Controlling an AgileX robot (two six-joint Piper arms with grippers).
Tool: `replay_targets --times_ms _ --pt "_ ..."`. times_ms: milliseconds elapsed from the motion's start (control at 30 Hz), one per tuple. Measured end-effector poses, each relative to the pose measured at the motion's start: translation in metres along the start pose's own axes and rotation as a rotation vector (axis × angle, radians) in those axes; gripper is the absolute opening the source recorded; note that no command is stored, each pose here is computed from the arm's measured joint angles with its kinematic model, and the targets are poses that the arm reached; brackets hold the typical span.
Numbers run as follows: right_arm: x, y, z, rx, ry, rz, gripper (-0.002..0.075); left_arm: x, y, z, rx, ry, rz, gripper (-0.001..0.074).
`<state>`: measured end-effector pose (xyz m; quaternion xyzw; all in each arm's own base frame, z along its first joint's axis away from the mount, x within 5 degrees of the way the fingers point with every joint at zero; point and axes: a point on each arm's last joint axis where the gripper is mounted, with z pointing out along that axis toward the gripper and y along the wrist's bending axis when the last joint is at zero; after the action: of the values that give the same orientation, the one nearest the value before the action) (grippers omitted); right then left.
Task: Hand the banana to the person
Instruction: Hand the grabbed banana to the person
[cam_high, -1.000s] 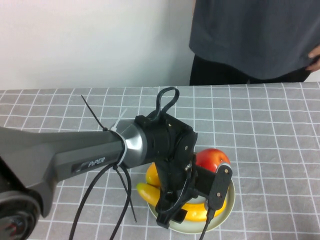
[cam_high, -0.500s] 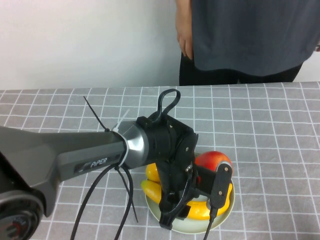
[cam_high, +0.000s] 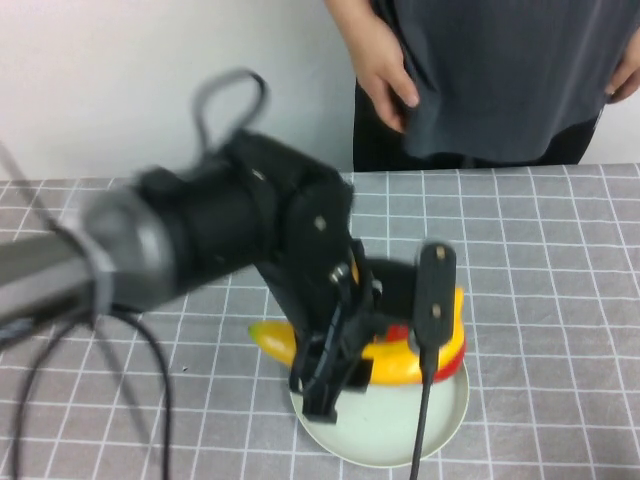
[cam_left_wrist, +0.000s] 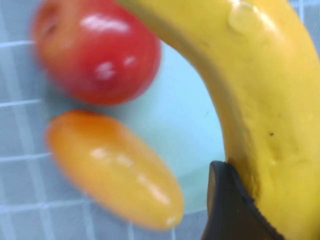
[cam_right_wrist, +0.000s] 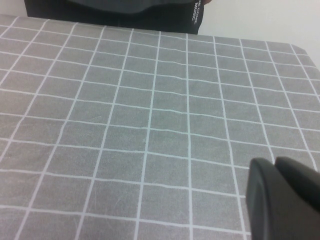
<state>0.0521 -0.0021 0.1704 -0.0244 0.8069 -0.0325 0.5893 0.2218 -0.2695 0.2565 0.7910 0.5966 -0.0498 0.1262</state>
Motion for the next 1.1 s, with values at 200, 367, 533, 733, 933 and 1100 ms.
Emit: replay_targets --times_ms 200,367,533,733,933,1100 --pt "0.0 0.0 0.0 0.0 0.0 0.0 -0.0009 -0.007 -0.005 -0.074 -0.133 -0.096 -0.01 0.0283" --pt "0.0 0.0 0.0 0.001 0.0 -0.002 -0.0009 -0.016 0.004 -0.123 -0.25 -0.123 0.022 0.0283" --pt "0.0 0.0 0.0 0.001 0.0 -0.002 -0.0011 -0.023 0.022 -0.149 -0.347 -0.087 0.048 0.0283" --pt "0.0 0.0 0.0 0.001 0.0 -0.002 -0.0011 -0.037 0.055 -0.146 -0.412 -0.054 0.056 0.0283" --pt "0.0 0.0 0.0 0.001 0.0 -0.002 -0.0009 -0.041 0.076 -0.112 -0.389 0.03 0.03 0.0283" --pt "0.0 0.0 0.0 0.001 0.0 -0.002 -0.0009 -0.04 0.08 -0.105 -0.388 0.046 -0.017 0.0283"
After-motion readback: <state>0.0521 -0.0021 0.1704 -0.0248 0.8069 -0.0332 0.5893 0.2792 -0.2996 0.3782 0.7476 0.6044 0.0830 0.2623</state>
